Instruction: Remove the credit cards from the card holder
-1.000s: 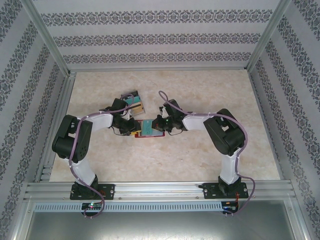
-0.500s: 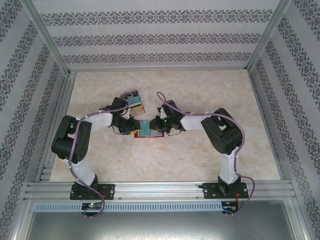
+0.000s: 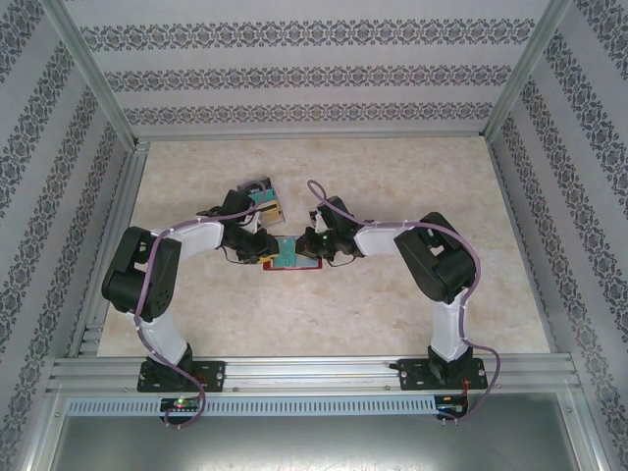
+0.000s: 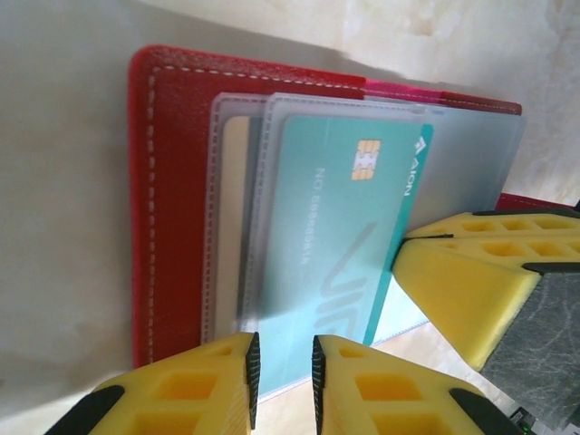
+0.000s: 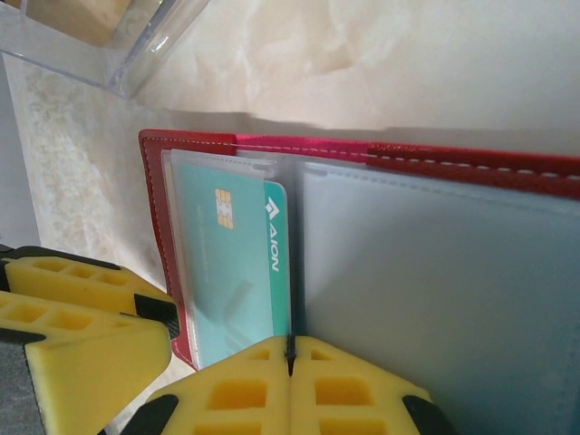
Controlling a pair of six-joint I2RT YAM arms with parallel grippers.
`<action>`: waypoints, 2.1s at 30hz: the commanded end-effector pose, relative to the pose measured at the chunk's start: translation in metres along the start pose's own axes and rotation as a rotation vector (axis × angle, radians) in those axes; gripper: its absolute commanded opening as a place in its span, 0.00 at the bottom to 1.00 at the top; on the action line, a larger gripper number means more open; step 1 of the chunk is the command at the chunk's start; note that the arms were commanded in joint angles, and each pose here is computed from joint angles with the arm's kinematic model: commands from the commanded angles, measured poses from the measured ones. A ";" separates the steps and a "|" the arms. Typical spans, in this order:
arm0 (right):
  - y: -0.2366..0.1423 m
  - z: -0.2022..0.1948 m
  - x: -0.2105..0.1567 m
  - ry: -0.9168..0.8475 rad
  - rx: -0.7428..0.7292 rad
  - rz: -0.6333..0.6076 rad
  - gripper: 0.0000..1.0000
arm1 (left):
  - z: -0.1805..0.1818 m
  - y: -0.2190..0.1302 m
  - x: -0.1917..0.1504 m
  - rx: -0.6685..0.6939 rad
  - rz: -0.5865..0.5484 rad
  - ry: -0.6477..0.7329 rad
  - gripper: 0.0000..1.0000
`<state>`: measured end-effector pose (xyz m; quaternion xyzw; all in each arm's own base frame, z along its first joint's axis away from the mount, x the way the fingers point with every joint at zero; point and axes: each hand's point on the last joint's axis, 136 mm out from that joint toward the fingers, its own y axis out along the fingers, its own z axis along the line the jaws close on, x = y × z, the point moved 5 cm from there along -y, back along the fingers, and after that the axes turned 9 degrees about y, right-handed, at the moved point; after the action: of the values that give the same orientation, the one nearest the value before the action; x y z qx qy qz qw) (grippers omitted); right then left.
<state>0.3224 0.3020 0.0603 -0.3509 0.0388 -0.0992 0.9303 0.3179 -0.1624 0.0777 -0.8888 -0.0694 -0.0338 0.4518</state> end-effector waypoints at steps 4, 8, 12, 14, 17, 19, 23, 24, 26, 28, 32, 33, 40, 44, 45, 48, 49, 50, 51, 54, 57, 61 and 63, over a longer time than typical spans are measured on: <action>-0.002 -0.003 -0.003 -0.002 -0.018 -0.009 0.00 | -0.003 0.013 0.004 0.000 0.005 0.002 0.23; -0.007 -0.003 -0.002 -0.009 -0.024 -0.019 0.00 | 0.012 0.021 -0.005 0.052 0.038 -0.023 0.21; -0.013 -0.005 0.000 -0.006 -0.026 -0.029 0.00 | 0.017 0.020 -0.011 0.067 0.038 -0.032 0.21; -0.015 -0.006 0.001 -0.003 -0.026 -0.034 0.00 | 0.018 0.018 -0.011 0.073 0.033 -0.031 0.21; -0.018 -0.007 0.001 -0.002 -0.027 -0.039 0.00 | 0.019 0.015 -0.012 0.078 0.028 -0.031 0.21; -0.019 -0.006 0.002 -0.003 -0.025 -0.041 0.00 | 0.019 0.013 -0.011 0.079 0.026 -0.029 0.21; -0.019 0.000 0.002 -0.021 -0.008 -0.036 0.10 | 0.018 0.013 -0.011 0.067 0.025 -0.030 0.21; -0.017 0.002 0.001 -0.026 0.002 -0.029 0.13 | 0.018 0.013 -0.011 0.065 0.024 -0.031 0.21; -0.015 0.008 0.000 -0.040 0.015 -0.024 0.17 | 0.018 0.014 -0.012 0.063 0.026 -0.032 0.21; -0.011 0.012 -0.001 -0.055 0.016 -0.015 0.20 | 0.019 0.015 -0.013 0.060 0.030 -0.033 0.21; -0.005 0.012 -0.002 -0.052 0.012 -0.004 0.21 | 0.019 0.017 -0.014 0.050 0.034 -0.039 0.21; -0.004 0.011 -0.002 -0.053 0.010 -0.001 0.21 | 0.019 0.017 -0.014 0.050 0.034 -0.040 0.21; 0.003 0.007 -0.002 -0.043 -0.018 0.012 0.23 | 0.018 0.017 -0.014 0.046 0.037 -0.038 0.21; 0.004 0.001 -0.002 -0.037 -0.054 0.005 0.24 | 0.018 0.016 -0.014 0.050 0.036 -0.037 0.21; 0.003 -0.001 -0.003 -0.039 -0.061 0.000 0.24 | 0.019 0.016 -0.015 0.052 0.038 -0.038 0.21; 0.001 -0.003 -0.003 -0.043 -0.081 -0.008 0.24 | 0.019 0.016 -0.015 0.054 0.041 -0.038 0.21; 0.002 -0.002 -0.004 -0.044 -0.080 -0.005 0.24 | 0.019 0.016 -0.014 0.053 0.040 -0.039 0.21; 0.003 -0.003 -0.004 -0.043 -0.077 0.003 0.24 | 0.019 0.017 -0.014 0.051 0.041 -0.038 0.21; 0.006 -0.002 -0.006 -0.045 -0.071 0.015 0.24 | 0.019 0.017 -0.014 0.048 0.041 -0.039 0.21; 0.012 0.003 -0.007 -0.053 -0.049 0.037 0.24 | 0.018 0.018 -0.014 0.040 0.045 -0.038 0.21; 0.016 0.008 -0.009 -0.061 -0.028 0.051 0.24 | 0.018 0.018 -0.014 0.036 0.048 -0.040 0.21; 0.016 0.009 -0.010 -0.060 -0.020 0.054 0.19 | 0.018 0.019 -0.016 0.035 0.053 -0.041 0.21; 0.014 0.007 -0.009 -0.054 -0.018 0.046 0.13 | 0.019 0.019 -0.015 0.037 0.052 -0.041 0.21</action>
<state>0.3211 0.3144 0.0618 -0.3633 0.0246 -0.0812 0.9278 0.3199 -0.1671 0.0666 -0.8914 -0.0687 -0.0398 0.4463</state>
